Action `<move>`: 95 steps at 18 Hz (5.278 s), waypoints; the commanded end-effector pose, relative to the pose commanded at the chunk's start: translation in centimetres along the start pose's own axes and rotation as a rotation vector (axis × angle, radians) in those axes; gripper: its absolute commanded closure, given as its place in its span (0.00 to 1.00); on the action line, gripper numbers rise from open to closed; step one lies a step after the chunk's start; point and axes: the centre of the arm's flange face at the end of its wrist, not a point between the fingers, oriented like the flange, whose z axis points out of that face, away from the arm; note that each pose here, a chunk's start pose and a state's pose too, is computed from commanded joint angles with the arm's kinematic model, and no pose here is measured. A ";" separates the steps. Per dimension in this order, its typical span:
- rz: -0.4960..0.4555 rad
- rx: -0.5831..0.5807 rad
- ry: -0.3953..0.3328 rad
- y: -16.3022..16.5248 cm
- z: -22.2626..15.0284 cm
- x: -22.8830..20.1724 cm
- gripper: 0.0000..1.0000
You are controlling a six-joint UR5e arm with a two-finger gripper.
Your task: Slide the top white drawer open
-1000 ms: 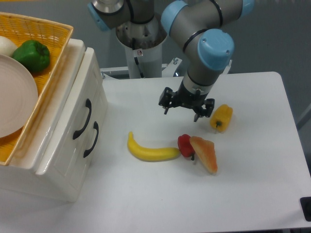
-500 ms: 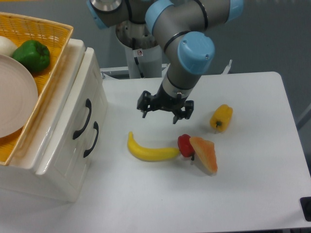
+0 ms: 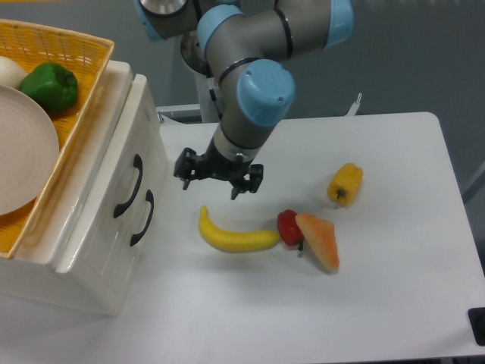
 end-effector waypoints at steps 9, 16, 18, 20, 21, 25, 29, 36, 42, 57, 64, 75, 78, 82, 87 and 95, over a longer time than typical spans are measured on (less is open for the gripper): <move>-0.003 -0.006 0.075 -0.1 0.6 1.1 0.00; 0.018 -0.027 0.080 -0.5 1.9 2.0 0.00; 0.020 -0.033 0.080 -0.6 2.3 2.1 0.00; 0.027 -0.028 0.082 -0.6 2.1 2.5 0.00; 0.031 -0.029 0.082 -0.7 2.1 2.7 0.00; 0.035 -0.031 0.079 -0.8 2.1 3.0 0.00; 0.040 -0.039 0.078 -0.8 2.4 3.4 0.00; 0.049 -0.050 0.079 -0.8 3.0 4.1 0.00; 0.053 -0.048 0.080 -0.9 3.1 4.2 0.00; 0.063 -0.074 0.085 -1.3 4.7 4.7 0.00; 0.065 -0.082 0.070 -1.3 4.9 4.4 0.00; 0.069 -0.083 0.059 -1.5 4.9 4.2 0.00; 0.073 -0.076 0.056 -1.7 4.6 4.3 0.00; 0.080 -0.095 0.023 -1.5 4.6 4.0 0.00; 0.089 -0.099 0.013 -1.7 4.8 4.3 0.00; 0.096 -0.105 -0.017 -1.9 4.5 4.0 0.00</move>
